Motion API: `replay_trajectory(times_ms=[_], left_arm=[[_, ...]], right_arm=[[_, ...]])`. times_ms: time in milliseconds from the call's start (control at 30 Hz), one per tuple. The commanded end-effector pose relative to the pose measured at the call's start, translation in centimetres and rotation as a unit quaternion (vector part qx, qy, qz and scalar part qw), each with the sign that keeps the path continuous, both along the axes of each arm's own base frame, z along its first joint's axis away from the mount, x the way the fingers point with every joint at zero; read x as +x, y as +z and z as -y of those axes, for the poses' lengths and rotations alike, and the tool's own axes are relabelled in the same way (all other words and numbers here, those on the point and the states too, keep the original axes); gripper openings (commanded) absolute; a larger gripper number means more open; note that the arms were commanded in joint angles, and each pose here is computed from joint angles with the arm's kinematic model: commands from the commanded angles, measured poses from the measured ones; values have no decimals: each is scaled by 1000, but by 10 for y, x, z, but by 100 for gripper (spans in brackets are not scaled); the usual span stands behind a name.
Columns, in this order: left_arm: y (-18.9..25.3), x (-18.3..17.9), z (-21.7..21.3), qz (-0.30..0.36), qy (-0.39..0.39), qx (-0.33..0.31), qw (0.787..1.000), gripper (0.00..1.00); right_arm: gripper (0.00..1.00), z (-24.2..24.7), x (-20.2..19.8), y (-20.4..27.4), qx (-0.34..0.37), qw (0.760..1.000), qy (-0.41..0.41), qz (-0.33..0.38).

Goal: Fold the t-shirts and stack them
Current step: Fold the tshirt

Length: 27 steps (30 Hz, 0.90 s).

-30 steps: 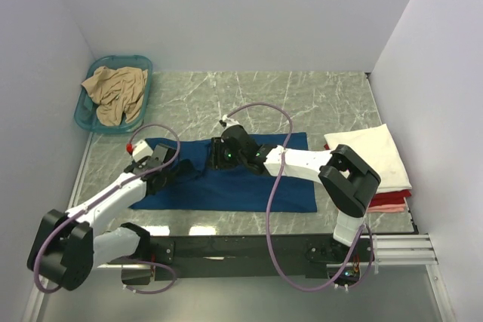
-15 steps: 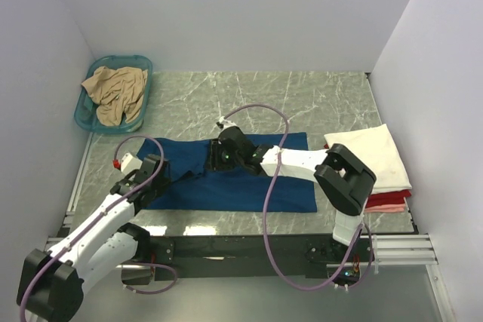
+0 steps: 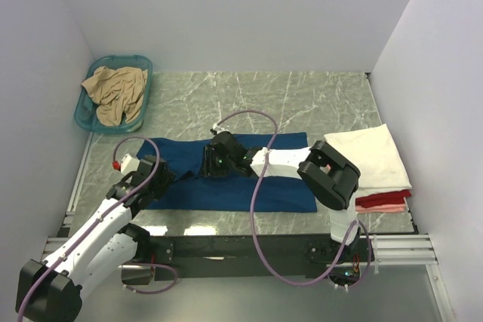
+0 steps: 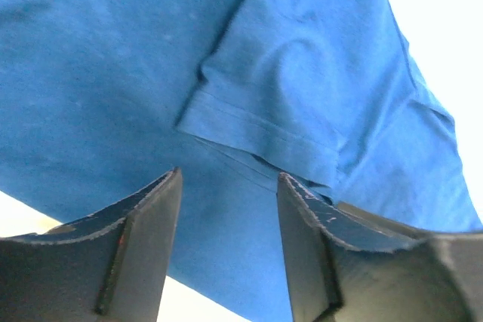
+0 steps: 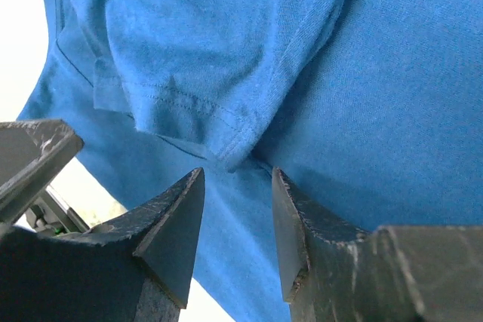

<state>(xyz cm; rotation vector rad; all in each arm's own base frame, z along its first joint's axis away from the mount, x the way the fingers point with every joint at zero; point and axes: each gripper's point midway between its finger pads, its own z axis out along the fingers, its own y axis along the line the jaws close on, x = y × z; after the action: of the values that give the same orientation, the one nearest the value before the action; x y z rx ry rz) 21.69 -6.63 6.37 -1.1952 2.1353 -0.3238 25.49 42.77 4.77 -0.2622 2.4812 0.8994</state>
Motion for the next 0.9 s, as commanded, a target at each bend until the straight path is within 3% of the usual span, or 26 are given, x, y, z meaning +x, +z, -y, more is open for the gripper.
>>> replay_trajectory(times_ms=[0,533,567,767,867], left_arm=[[22,13,15,38,-22,-34,998,61],[17,15,46,34,-48,-115,992,76],[15,15,47,33,-46,-119,991,76],[12,19,54,32,-19,-162,986,76],[14,25,59,39,-11,-182,983,73]], right_arm=[[48,-19,10,18,34,999,-11,7],[39,-29,23,19,41,999,-30,-6],[36,-27,24,19,39,999,-31,-6],[2,-23,29,34,50,998,-33,-5],[0,-21,28,43,59,998,-32,-6]])
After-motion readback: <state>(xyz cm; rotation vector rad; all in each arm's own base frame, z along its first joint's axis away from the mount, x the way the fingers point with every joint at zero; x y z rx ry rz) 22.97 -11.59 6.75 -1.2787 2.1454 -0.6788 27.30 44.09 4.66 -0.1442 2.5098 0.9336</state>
